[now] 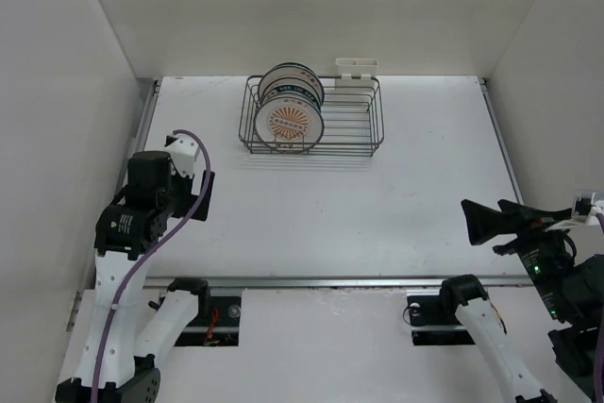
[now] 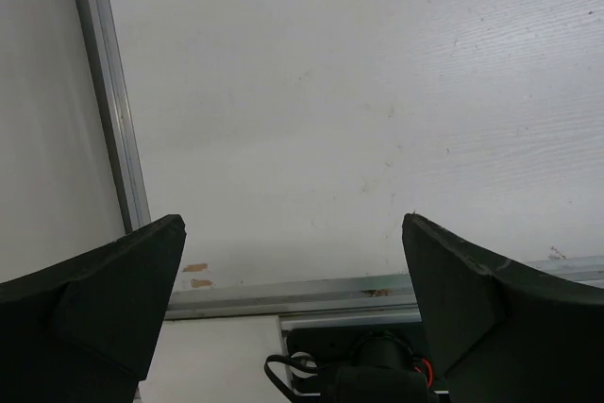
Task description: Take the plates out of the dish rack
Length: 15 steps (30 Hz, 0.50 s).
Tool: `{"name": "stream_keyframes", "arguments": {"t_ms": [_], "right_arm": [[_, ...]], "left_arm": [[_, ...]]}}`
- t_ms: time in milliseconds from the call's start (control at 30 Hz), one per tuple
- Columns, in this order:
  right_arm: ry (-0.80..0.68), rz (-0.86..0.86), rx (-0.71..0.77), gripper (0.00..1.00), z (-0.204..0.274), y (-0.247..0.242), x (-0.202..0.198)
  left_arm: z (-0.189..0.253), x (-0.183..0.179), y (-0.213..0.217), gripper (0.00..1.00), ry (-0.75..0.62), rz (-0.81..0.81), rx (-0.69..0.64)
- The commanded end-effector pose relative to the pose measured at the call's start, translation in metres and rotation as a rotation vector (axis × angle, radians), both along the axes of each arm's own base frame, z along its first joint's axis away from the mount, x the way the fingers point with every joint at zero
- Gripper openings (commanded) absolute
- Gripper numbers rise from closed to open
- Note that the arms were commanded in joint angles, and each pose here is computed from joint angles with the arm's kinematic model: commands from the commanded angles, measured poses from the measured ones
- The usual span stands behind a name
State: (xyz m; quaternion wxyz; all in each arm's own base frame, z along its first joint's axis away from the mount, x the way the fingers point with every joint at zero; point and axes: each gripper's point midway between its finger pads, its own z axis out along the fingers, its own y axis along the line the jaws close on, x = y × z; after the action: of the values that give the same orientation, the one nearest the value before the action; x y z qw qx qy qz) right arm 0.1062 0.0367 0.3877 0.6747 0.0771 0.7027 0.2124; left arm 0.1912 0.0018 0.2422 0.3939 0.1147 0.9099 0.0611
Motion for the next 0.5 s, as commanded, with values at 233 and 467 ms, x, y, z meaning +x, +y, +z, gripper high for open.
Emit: {"name": "stream_keyframes", "arguments": {"t_ms": [233, 467], "right_arm": [[0.040, -0.021, -0.012, 0.99, -0.002, -0.002, 0.009], [0.139, -0.020, -0.045, 0.99, -0.014, 0.004, 0.036]], "left_arm": [[0.010, 0.002, -0.037, 0.99, 0.026, -0.259, -0.070], [0.052, 0.069, -0.052, 0.99, 0.008, -0.319, -0.055]]}}
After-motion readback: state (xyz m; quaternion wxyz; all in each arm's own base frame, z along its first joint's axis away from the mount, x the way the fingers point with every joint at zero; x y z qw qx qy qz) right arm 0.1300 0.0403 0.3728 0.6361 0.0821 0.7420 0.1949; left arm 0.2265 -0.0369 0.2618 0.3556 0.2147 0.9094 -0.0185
